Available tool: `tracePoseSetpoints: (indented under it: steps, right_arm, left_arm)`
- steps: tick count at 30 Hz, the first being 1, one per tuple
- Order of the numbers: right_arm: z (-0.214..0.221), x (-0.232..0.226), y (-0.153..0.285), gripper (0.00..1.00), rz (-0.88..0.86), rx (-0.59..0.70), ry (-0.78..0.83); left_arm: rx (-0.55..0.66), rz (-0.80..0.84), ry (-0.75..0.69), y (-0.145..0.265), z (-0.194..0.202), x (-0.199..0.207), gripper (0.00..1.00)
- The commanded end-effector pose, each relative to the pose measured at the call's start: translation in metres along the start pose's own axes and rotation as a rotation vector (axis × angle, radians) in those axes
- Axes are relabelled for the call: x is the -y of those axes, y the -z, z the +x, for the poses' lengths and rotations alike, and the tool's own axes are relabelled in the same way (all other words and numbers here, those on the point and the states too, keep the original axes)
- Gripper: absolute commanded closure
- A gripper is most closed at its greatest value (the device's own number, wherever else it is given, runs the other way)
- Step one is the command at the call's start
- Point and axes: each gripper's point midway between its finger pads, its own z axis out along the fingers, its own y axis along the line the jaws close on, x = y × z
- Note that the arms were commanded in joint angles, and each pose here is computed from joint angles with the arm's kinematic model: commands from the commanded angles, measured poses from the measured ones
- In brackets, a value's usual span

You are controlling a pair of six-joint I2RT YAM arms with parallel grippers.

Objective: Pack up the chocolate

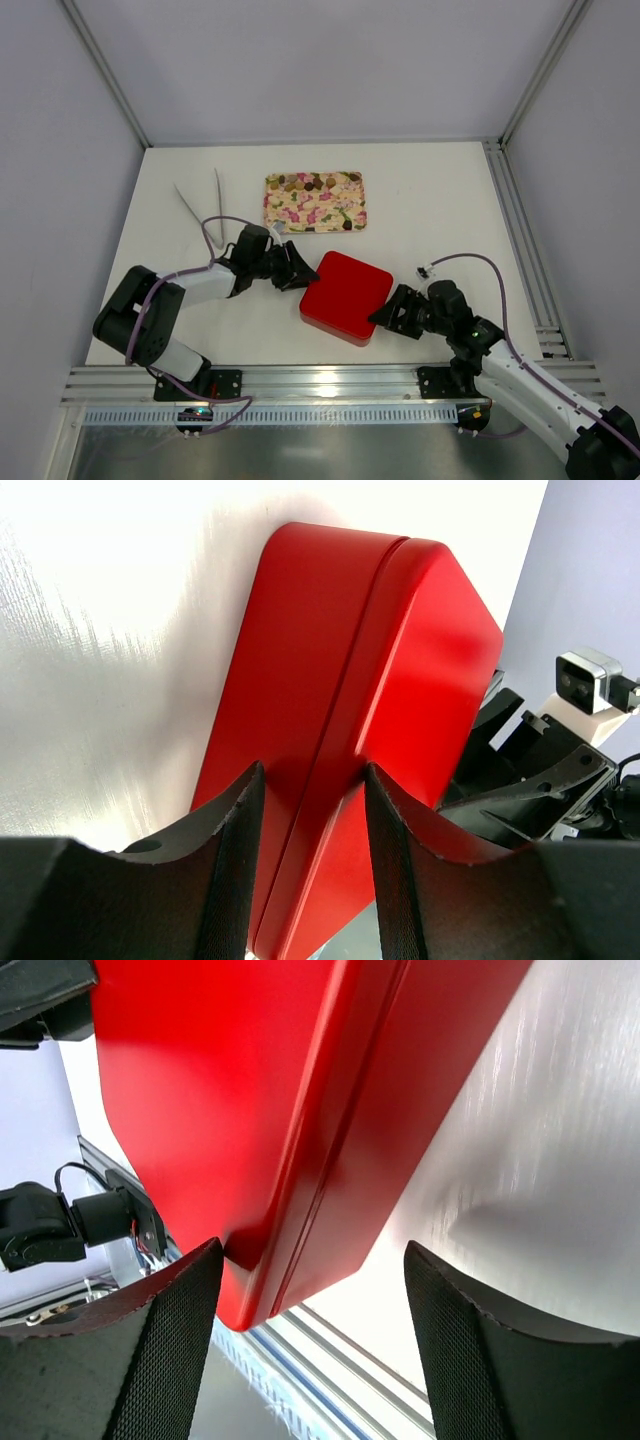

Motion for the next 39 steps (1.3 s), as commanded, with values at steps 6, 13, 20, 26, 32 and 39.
tracePoseSetpoints:
  steps: [6, 13, 20, 26, 32, 39]
  right_arm:
    - [0.042, 0.032, 0.006, 0.27, 0.095, -0.139, -0.074]
    - [0.049, 0.028, 0.0, 0.29, 0.057, -0.148, -0.102]
    - [0.057, 0.025, -0.008, 0.32, 0.05, -0.149, -0.127]
    - [0.063, 0.047, -0.013, 0.44, 0.113, -0.14, -0.162]
    - [0.064, 0.064, -0.013, 0.58, 0.176, -0.112, -0.185]
    - [0.061, 0.073, -0.012, 0.73, 0.227, -0.088, -0.184]
  left_arm:
    - [-0.051, -0.302, 0.086, 0.007, 0.034, -0.079, 0.58]
    - [-0.042, -0.301, 0.095, 0.007, 0.033, -0.079, 0.58]
    - [-0.041, -0.302, 0.103, 0.006, 0.035, -0.081, 0.58]
    - [-0.047, -0.317, 0.109, 0.007, 0.041, -0.086, 0.58]
    - [-0.063, -0.328, 0.111, 0.007, 0.047, -0.09, 0.58]
    - [-0.064, -0.316, 0.091, 0.002, 0.049, -0.086, 0.59]
